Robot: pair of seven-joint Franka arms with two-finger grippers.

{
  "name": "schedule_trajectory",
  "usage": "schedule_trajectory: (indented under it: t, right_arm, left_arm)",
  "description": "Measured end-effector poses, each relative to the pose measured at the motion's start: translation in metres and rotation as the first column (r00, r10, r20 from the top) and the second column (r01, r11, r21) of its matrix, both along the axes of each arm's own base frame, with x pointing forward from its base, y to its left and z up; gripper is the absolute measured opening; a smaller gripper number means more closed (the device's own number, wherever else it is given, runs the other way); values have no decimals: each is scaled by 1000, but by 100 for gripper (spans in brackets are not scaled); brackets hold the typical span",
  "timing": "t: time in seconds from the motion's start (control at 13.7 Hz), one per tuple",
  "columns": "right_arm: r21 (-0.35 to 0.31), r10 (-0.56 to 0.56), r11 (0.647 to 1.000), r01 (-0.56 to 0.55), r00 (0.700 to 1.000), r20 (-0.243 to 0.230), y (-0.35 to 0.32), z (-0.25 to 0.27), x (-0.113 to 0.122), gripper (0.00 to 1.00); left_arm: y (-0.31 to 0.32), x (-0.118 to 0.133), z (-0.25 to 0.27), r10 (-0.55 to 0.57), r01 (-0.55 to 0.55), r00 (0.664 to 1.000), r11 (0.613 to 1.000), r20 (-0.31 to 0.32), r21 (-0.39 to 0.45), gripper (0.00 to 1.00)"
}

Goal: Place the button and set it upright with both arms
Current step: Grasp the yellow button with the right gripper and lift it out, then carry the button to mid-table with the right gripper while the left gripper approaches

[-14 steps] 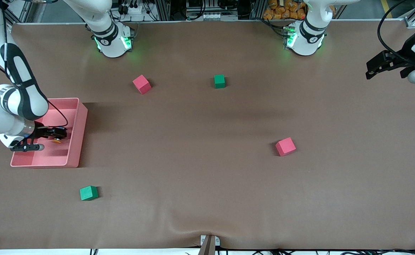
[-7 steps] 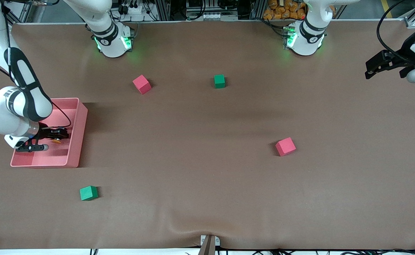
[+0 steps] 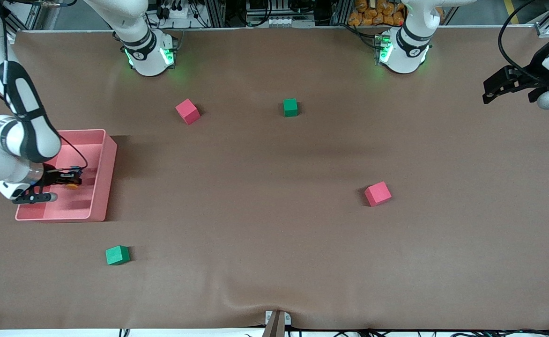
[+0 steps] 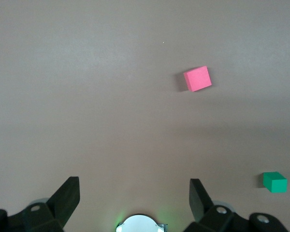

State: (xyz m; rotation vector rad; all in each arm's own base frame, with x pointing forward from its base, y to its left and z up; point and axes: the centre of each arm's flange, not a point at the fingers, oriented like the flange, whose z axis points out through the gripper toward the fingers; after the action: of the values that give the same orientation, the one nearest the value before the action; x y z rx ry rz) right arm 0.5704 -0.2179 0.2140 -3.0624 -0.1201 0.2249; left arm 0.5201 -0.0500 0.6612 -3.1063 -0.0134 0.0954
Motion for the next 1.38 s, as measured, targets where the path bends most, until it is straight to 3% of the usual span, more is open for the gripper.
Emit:
schedule_trajectory:
  t: [0.29, 0.44, 0.58, 0.8, 1.09, 1.38]
  right_arm:
    - [14, 16, 1000, -16, 999, -37, -5, 69, 35, 33]
    - [14, 36, 999, -36, 999, -36, 10, 98, 53, 33]
    - [10, 18, 1000, -17, 998, -65, 43, 120, 67, 33]
    - [-6, -31, 1000, 31, 993, -116, 135, 153, 89, 33]
    - [21, -113, 993, 116, 987, -116, 294, 173, 98, 33]
    - [22, -192, 981, 194, 979, -63, 440, 148, 89, 33]
  left_arm:
    - [1, 0, 0, 2, -2, 1000, 1000, -2, 0, 100]
    - [1, 0, 0, 3, -3, 1000, 1000, -3, 0, 100]
    - [2, 0, -1, 3, -3, 1000, 1000, -5, 0, 100]
    - [1, 0, -3, 2, -2, 1000, 1000, -12, 1, 100]
    - [-2, 4, -14, -5, 5, 999, 1000, -37, 2, 100]
    - [-15, 16, -39, -28, 28, 996, 1000, -85, 2, 100]
